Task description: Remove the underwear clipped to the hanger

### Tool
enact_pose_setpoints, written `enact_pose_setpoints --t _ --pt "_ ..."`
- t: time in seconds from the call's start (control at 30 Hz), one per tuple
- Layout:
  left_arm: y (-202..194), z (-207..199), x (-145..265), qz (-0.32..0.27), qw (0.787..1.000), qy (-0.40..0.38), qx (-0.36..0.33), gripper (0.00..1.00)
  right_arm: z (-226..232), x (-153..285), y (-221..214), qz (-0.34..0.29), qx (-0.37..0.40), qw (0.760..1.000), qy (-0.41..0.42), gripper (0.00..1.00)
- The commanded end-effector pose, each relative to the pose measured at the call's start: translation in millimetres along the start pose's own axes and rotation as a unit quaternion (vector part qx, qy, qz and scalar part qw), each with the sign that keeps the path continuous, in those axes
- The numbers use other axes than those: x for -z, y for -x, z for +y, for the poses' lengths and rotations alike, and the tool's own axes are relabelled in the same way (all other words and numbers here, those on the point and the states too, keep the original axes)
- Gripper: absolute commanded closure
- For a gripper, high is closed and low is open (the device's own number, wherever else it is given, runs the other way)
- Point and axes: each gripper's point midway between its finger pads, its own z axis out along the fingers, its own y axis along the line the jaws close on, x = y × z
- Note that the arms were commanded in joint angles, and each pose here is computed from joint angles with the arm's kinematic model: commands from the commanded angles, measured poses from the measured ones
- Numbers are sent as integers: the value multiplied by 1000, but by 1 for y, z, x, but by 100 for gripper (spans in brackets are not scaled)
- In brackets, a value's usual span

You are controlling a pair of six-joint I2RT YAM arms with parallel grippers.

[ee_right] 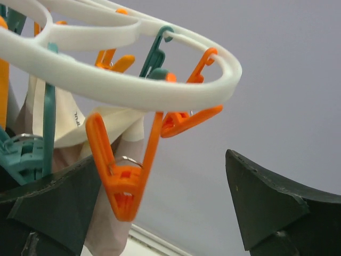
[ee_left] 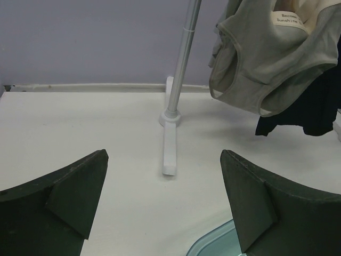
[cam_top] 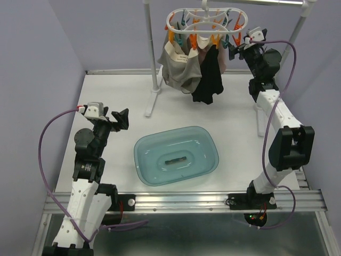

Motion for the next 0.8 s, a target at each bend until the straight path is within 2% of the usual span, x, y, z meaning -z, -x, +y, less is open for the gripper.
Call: enact_pose_setpoints --t 0.0,0.17,0.37,0.53,0.6,0.67,0.77 --pt "24 -14 1 -40 998 -36 -12 1 -12 22 16 7 14 1000 -23 0" --pt "24 -18 0 -39 998 -46 -7 1 -7 49 5 54 -2 998 -8 0" --pt "21 -18 -6 -28 998 -48 1 1 34 102 -30 137 -32 987 80 0" --pt "17 -32 -17 -1 996 -83 27 1 73 157 -41 200 -67 966 150 0" --pt "20 -40 -20 5 994 -102 47 1 93 185 -59 242 -86 950 179 0" --pt "23 -51 -24 14 990 -127 63 1 104 202 -52 241 -91 945 200 0" --pt "27 -64 -28 25 982 -156 101 1 126 236 -71 280 -119 926 224 0"
